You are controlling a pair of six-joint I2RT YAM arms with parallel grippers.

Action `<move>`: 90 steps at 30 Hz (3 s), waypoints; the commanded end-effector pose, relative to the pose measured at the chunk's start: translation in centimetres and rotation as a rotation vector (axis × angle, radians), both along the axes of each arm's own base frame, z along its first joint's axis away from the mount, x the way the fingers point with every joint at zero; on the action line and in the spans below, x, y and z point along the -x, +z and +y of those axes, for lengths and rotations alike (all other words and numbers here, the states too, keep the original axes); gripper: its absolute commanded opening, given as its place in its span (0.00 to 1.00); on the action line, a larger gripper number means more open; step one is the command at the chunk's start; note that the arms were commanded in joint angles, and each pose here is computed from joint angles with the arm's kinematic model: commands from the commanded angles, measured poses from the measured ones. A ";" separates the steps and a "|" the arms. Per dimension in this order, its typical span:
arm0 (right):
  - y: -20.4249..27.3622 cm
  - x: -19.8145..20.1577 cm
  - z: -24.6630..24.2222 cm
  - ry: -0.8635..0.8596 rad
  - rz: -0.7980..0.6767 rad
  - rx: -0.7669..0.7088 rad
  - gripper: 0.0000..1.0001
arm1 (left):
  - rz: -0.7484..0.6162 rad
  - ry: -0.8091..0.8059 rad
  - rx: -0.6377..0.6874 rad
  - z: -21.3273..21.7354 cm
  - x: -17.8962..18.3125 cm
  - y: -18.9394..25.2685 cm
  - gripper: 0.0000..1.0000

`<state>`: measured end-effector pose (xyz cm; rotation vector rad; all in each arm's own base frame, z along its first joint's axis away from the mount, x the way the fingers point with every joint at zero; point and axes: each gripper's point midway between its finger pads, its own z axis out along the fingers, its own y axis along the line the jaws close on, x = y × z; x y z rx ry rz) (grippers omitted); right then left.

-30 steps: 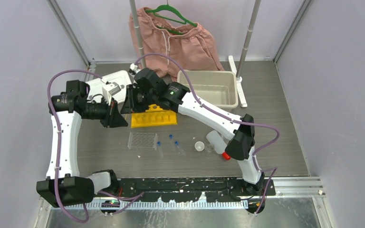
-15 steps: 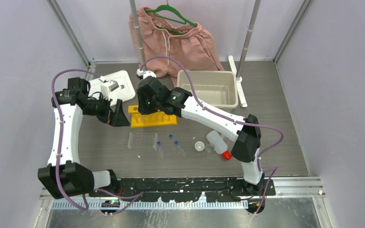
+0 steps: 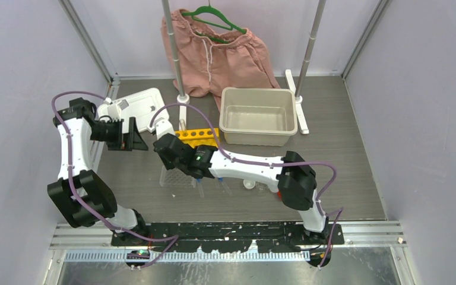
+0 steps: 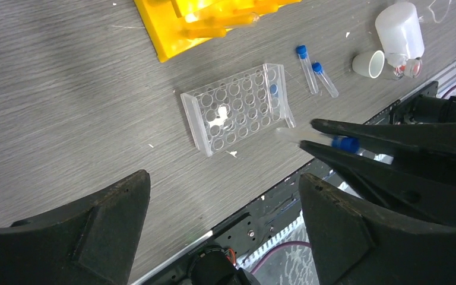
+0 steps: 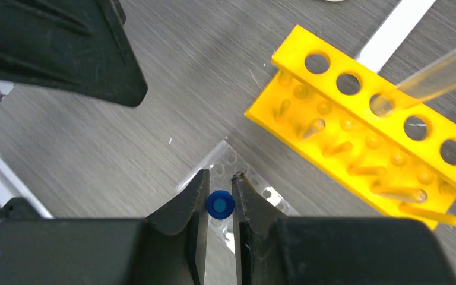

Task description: Organize the chemistry lab equipment

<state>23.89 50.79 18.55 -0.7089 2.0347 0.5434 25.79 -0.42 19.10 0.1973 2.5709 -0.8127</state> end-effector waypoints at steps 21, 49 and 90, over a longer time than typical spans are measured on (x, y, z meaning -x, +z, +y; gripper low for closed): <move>-4.4 -1.3 5.2 0.003 -0.079 -0.073 0.01 | -0.045 -0.008 -0.052 0.6 0.2 0.1 1.00; -9.0 -0.6 4.2 0.027 -0.032 0.019 0.01 | -0.058 -0.019 -0.073 0.9 0.2 0.7 1.00; -9.1 3.8 -9.3 -0.202 0.302 0.118 0.34 | -0.113 -0.028 -0.081 0.0 1.6 3.8 1.00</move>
